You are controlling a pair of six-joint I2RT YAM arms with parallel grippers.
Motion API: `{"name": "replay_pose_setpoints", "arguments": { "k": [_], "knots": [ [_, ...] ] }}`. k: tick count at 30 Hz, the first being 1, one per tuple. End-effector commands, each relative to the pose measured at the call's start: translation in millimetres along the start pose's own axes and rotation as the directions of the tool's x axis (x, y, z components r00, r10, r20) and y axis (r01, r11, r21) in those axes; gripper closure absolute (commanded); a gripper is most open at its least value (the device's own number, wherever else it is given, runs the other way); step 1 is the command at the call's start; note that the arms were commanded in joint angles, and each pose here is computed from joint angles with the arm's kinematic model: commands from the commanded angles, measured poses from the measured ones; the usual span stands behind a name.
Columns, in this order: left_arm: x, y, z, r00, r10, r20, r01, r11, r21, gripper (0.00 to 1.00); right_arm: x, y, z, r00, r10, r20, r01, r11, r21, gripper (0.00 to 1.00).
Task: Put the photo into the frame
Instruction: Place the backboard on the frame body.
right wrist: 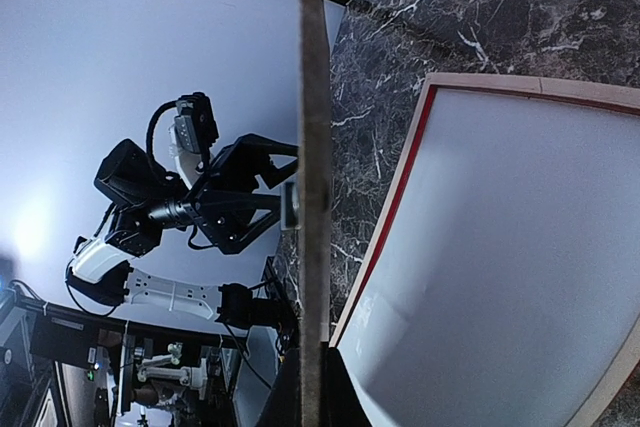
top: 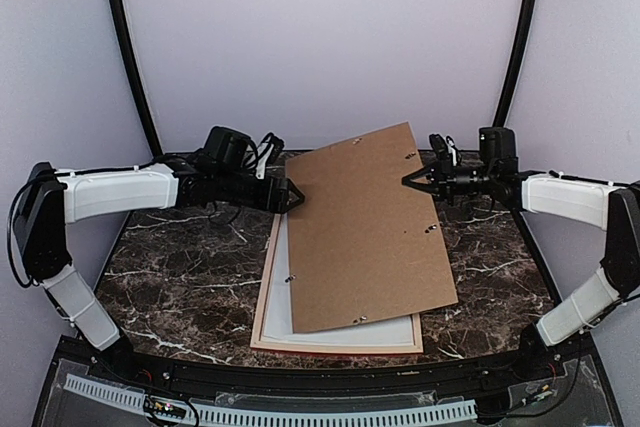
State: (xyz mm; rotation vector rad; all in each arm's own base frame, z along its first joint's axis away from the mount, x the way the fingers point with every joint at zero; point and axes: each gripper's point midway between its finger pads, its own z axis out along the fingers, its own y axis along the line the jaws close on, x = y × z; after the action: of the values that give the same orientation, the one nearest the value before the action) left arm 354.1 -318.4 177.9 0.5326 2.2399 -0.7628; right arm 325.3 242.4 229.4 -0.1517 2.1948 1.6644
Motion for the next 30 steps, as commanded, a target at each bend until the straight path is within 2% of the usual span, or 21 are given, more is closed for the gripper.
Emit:
{"name": "replay_pose_setpoints", "arguments": {
  "k": [1, 17, 30],
  "knots": [
    [-18.6, -7.4, -1.3, 0.999, 0.039, 0.033, -0.040, 0.999, 0.027, 0.20, -2.5, 21.5, 1.7, 0.998, -0.063, -0.004, 0.063, 0.995, -0.071, 1.00],
    [-13.6, -4.1, 21.6, 0.999, 0.035, -0.007, -0.034, 0.999, 0.040, 0.20, -3.5, 24.0, 3.3, 0.998, -0.069, -0.008, 0.068, 0.995, -0.077, 1.00],
    [0.8, -12.3, 21.5, 0.999, -0.008, -0.038, 0.012, 0.994, 0.104, 0.23, -6.1, 19.5, 6.0, 0.998, -0.062, -0.007, 0.062, 0.996, -0.071, 1.00]
  ]
}}
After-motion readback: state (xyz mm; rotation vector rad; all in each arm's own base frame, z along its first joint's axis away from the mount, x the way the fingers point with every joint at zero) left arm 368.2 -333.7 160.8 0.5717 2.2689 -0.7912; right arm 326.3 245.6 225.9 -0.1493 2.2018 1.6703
